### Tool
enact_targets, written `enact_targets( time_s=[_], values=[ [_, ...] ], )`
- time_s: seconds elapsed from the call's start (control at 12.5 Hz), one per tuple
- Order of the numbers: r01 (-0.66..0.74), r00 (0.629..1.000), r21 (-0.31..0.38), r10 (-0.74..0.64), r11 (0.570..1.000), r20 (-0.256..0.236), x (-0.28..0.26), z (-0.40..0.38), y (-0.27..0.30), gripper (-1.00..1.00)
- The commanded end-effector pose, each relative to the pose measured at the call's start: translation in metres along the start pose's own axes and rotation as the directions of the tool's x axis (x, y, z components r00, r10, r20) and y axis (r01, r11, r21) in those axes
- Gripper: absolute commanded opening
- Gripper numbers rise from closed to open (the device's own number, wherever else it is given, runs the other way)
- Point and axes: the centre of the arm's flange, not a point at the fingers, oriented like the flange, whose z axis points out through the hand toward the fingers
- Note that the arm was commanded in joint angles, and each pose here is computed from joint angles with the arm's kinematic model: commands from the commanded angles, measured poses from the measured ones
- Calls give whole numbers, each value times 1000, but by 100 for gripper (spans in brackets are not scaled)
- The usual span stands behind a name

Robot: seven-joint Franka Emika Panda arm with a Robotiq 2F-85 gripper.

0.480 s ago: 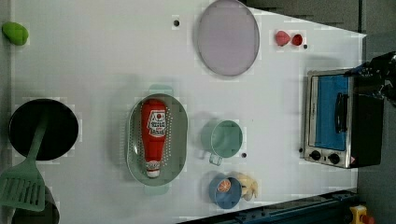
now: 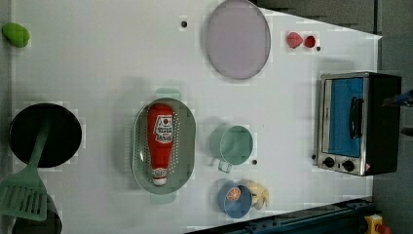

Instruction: Pick ketchup from strainer and place it on the table

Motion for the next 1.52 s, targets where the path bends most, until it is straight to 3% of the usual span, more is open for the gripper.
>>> enact_targets(
  time_s=[0.08,0.56,0.96,1.28,1.52],
  values=[
    [93,996,-7,-93,996,13,-46,13,-59,100],
    [364,931,-31,-363,931,38,-169,51,-155,100],
    [533,844,-2,-531,846,76,-257,125,-201,100],
    [568,817,91,-573,818,57,-294,208,-211,100],
    [606,790,133,-613,784,8,-299,267,-205,100]
  ],
)
